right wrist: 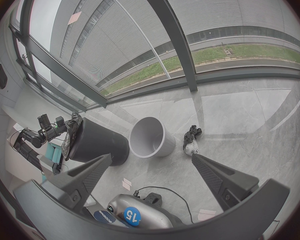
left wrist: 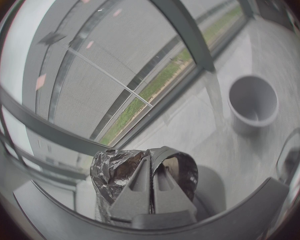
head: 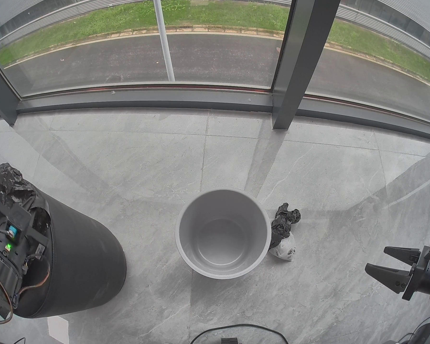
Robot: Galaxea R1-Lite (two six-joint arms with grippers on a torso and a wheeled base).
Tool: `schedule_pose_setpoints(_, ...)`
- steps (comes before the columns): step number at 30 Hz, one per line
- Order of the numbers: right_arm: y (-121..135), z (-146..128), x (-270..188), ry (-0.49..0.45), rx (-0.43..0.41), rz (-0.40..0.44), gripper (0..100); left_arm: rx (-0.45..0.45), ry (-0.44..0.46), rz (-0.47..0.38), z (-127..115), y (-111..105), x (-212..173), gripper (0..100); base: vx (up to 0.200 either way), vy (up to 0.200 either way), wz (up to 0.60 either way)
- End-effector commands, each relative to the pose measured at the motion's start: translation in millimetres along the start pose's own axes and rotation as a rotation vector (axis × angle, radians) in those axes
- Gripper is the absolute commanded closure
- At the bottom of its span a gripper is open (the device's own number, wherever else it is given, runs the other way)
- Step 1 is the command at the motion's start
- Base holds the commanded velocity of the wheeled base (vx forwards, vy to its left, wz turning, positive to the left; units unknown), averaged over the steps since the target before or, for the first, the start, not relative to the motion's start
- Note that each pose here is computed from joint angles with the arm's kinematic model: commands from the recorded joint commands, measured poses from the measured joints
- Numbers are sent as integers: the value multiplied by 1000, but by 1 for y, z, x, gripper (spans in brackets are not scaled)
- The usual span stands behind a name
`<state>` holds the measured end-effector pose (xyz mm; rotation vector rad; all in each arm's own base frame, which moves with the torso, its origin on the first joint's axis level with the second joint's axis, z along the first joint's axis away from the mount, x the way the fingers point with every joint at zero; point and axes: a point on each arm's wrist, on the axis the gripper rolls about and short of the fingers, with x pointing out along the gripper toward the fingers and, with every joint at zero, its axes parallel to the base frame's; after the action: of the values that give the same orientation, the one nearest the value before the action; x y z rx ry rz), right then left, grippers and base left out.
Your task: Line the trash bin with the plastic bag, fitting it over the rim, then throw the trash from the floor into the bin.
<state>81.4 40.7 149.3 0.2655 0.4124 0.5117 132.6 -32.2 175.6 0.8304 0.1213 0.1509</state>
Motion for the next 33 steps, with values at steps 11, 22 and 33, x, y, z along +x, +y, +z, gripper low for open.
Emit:
schedule_pose_setpoints(11,24,72,22,-180,210,113,0,-1005,-292,-127,97,27,14,100,0,0,0)
schedule_pose_setpoints(22,65,77,93,-4,166,259,0,-1425,-318,-380,152,58,-6,100,0,0,0)
schedule_pose_setpoints(33,92,79,118,-8,79,354,0,-1605,-280,-838,154,87,-56,100,0,0,0)
